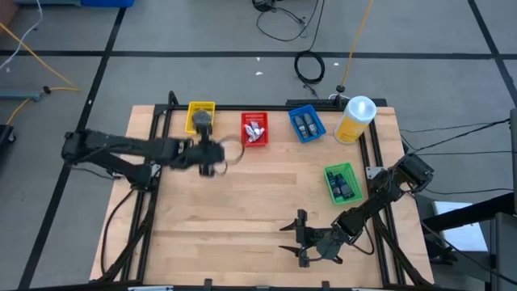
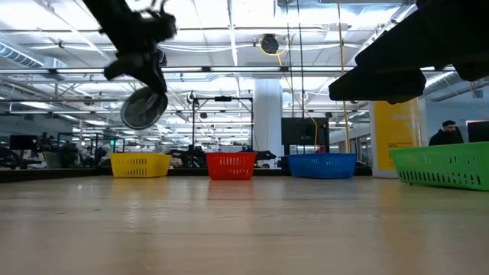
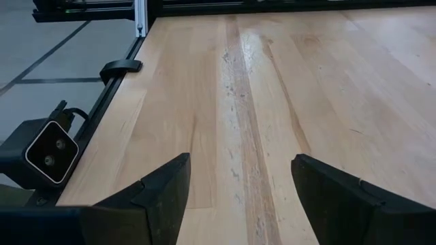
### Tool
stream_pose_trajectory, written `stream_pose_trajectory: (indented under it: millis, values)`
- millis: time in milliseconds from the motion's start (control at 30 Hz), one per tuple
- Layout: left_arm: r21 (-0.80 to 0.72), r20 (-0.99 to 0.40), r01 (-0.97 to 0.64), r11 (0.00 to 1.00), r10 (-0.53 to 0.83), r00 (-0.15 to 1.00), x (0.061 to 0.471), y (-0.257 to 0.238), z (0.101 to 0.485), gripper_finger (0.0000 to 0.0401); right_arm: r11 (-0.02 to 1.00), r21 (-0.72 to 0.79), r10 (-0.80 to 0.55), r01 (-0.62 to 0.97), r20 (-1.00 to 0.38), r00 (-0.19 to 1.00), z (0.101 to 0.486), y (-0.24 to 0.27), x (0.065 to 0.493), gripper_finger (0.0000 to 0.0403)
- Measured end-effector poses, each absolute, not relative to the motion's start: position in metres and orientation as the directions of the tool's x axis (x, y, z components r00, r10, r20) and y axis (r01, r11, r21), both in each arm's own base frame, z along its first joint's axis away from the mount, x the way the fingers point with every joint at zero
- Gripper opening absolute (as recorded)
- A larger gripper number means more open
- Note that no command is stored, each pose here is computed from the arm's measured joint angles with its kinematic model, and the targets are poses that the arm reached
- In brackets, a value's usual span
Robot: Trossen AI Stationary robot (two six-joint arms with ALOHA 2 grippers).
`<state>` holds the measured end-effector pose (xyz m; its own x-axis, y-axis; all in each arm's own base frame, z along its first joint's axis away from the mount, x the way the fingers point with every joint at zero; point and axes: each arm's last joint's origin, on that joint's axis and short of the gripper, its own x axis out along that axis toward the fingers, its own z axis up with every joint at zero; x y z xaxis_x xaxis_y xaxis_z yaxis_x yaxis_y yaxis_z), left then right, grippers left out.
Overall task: Pick & Place Travel size toiletries
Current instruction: Put the black hairbrush into the yellow bin
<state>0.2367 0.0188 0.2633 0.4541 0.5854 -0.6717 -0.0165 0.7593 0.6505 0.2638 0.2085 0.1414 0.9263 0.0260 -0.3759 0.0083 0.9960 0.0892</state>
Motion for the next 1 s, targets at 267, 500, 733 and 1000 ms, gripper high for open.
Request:
stream_pose_trajectory:
  millis: [267,500,733,1000]
  values:
    - [0.721,-0.573,-0.159,0.674,0.710,0.410,0.219,0.132,0.255,0.0001,0.997,0.078,0.018,0.013,-0.389,0.921,0.137,0.205,0.262,0.0247]
    - [0.847,-0.349,-0.251,0.469,0.845,0.405,0.190,0.184,0.230,0.0000,0.991,0.105,-0.030,0.083,-0.428,0.903,0.120,0.185,0.256,0.0247]
    - [0.839,-0.401,-0.238,0.489,0.852,0.336,0.171,0.191,0.193,0.0000,0.981,0.157,-0.047,0.115,-0.380,0.924,0.115,0.169,0.255,0.0247]
    - [0.775,-0.448,-0.279,0.567,0.804,0.392,0.181,0.169,0.177,0.0006,0.992,0.115,-0.022,0.059,-0.302,0.953,0.122,0.170,0.256,0.0247]
